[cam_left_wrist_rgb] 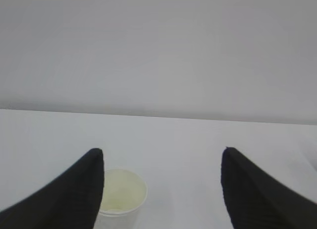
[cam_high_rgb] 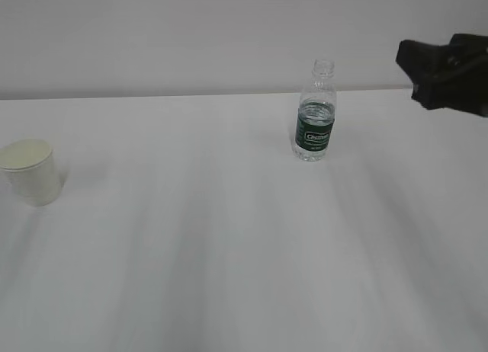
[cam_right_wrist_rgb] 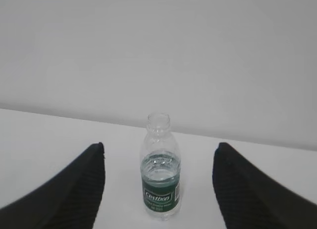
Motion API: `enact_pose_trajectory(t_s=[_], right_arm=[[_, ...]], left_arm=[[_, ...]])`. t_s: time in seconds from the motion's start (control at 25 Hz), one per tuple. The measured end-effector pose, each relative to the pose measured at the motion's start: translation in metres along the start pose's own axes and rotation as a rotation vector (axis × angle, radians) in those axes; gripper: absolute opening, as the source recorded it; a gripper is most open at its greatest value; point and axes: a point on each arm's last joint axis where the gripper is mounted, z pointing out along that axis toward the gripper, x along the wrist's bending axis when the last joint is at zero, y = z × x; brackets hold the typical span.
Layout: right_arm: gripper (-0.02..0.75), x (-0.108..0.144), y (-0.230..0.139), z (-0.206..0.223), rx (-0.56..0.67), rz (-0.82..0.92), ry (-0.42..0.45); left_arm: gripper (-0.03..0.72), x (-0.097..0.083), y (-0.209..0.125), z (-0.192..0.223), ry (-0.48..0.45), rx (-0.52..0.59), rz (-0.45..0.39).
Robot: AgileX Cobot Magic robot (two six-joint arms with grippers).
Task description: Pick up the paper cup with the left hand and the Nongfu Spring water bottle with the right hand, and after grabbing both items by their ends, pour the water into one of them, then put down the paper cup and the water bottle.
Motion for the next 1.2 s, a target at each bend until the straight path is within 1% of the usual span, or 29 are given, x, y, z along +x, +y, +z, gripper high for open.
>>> enact_pose_trajectory(t_s=[0.2, 0.48, 0.76, 1.08, 1.2], right_arm=[[0.519, 0.001, -0.026, 0.005, 0.041, 0.015, 0.015], [0.519, 0.004, -0.051, 0.011, 0.029, 0.006, 0.050], [0.519, 0.007, -0.079, 0.017, 0.016, 0.044, 0.080], [0.519, 0.008, -0.104, 0.029, 0.020, 0.066, 0.092], [0.519, 0.008, -0.112, 0.032, 0.029, 0.072, 0.093]], left_arm=[[0.525, 0.003, -0.016, 0.002, -0.005, -0.008, -0.002], [0.522, 0.005, -0.031, 0.012, -0.011, -0.009, -0.003], [0.517, 0.007, -0.045, 0.023, -0.013, 0.047, 0.008], [0.515, 0.009, -0.068, 0.037, -0.013, 0.148, 0.022], [0.515, 0.010, -0.075, 0.037, -0.023, 0.126, 0.018]])
